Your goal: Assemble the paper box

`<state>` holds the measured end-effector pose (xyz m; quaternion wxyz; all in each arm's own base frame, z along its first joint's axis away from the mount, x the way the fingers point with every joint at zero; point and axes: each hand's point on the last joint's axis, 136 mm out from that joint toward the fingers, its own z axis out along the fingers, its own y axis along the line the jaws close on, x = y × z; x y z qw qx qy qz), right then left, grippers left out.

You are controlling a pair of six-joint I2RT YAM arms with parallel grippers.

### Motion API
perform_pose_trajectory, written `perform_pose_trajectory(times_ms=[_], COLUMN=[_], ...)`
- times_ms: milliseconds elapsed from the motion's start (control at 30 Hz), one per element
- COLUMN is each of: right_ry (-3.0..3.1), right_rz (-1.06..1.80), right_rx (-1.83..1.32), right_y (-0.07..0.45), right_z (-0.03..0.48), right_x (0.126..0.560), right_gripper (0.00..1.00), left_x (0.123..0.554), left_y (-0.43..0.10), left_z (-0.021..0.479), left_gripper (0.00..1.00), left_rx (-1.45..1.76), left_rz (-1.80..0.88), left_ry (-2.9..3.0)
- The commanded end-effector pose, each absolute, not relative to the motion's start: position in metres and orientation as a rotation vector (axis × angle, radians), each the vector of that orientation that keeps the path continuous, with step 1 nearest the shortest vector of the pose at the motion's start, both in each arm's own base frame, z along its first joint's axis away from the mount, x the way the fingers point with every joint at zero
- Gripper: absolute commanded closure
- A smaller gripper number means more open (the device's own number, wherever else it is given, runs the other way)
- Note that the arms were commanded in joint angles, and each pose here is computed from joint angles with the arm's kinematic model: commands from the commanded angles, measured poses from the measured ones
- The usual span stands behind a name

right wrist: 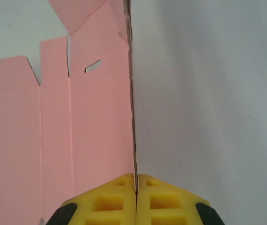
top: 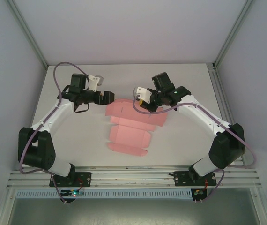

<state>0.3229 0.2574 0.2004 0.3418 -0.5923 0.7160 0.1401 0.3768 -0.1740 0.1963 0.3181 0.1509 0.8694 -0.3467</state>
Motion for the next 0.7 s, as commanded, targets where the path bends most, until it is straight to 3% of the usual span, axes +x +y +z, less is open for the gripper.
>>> perform_pose_trajectory(times_ms=[0, 367, 667], right_ry=[1.837, 1.859, 1.842], right_rz=[0.411, 0.504, 0.606], right_rx=[-1.477, -1.353, -0.976], right_y=[0.268, 0.277, 0.291], right_z=[0.207, 0.207, 0.231], right_x=[0.33, 0.331, 0.341], right_gripper=[1.0, 1.0, 1.0], left_x=[0.369, 0.378, 0.423], left_y=[-0.204, -0.238, -0.221], left_z=[0.205, 0.187, 0.186], left_gripper=[0.0, 0.0, 0.0], left_rx=[0.567, 0.656, 0.199], left_rz=[-0.933, -0.842, -0.602], left_ry=[2.258, 2.284, 2.3])
